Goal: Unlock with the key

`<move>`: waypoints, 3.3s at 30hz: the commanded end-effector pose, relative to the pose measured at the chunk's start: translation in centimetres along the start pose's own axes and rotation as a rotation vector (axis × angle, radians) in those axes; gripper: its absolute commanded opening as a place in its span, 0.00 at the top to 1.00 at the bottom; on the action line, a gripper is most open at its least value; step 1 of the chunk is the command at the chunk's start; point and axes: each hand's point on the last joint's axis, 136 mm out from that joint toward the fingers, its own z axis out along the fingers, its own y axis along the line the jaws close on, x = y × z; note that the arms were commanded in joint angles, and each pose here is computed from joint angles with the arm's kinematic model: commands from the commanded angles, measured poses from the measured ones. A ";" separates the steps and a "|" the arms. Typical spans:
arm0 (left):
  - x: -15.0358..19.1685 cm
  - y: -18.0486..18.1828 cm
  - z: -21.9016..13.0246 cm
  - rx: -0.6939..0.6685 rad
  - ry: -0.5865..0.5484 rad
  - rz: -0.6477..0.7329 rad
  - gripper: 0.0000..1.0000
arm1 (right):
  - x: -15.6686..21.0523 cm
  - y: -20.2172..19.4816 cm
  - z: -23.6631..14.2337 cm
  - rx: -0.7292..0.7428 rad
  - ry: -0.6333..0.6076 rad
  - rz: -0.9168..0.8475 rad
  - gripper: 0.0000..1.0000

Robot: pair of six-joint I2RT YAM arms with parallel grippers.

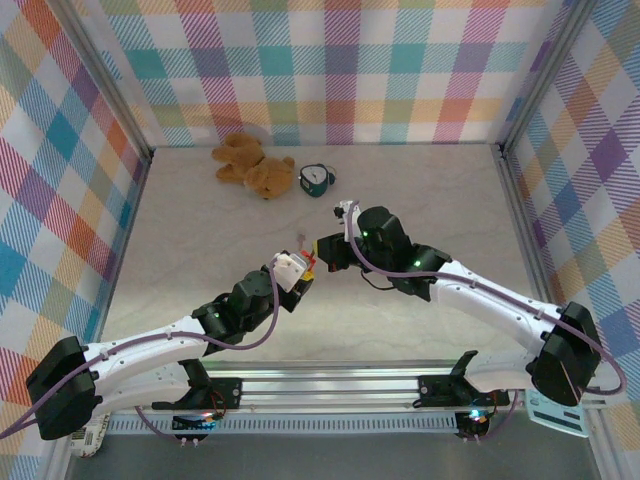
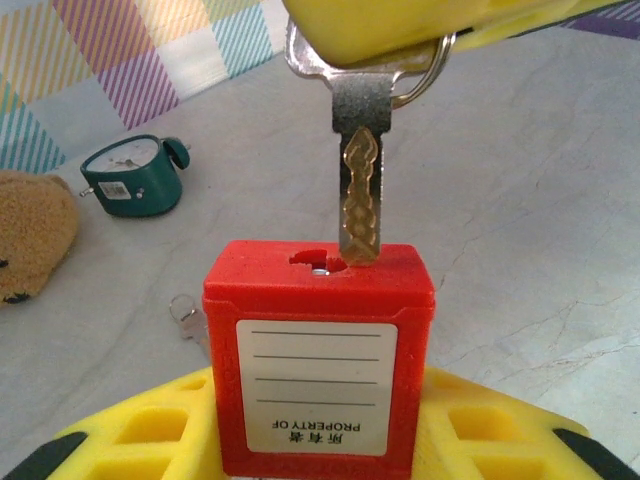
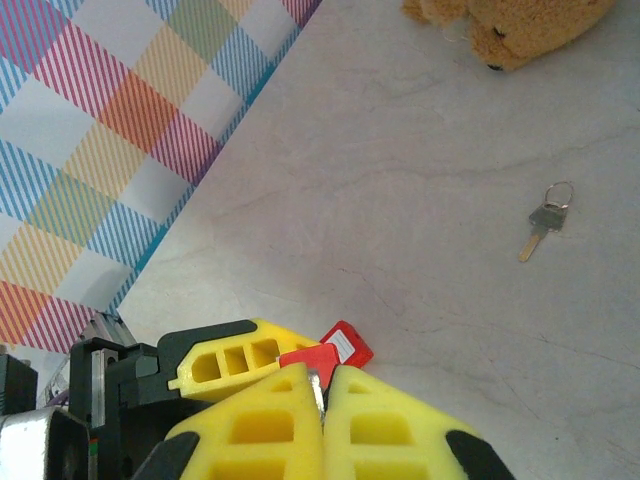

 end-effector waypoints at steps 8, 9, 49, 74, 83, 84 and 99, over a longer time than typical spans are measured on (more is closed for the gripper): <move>-5.6 0.2 -1.0 0.015 -0.169 -0.083 0.70 | 1.5 0.4 1.2 -0.018 0.060 -0.030 1.00; -5.7 0.2 -1.0 0.015 -0.172 -0.085 0.70 | 1.5 0.4 1.2 -0.018 0.061 -0.030 1.00; -14.4 2.9 -4.0 -0.038 -0.410 -0.199 0.73 | 10.8 0.0 1.9 -0.092 0.299 -0.111 1.00; -12.5 2.4 -2.5 -0.010 -0.288 -0.089 0.73 | 9.0 2.2 1.0 -0.075 0.326 -0.144 0.91; -6.2 1.4 -1.2 0.013 -0.096 -0.078 0.74 | 1.6 4.1 -1.9 -0.057 0.154 -0.186 0.70; -5.7 1.3 -1.1 0.016 -0.085 -0.081 0.74 | 0.8 4.0 -2.3 -0.048 0.131 -0.188 0.67; -4.4 1.0 -0.8 0.025 -0.046 -0.077 0.74 | -3.8 2.0 -4.0 0.059 0.009 -0.179 0.54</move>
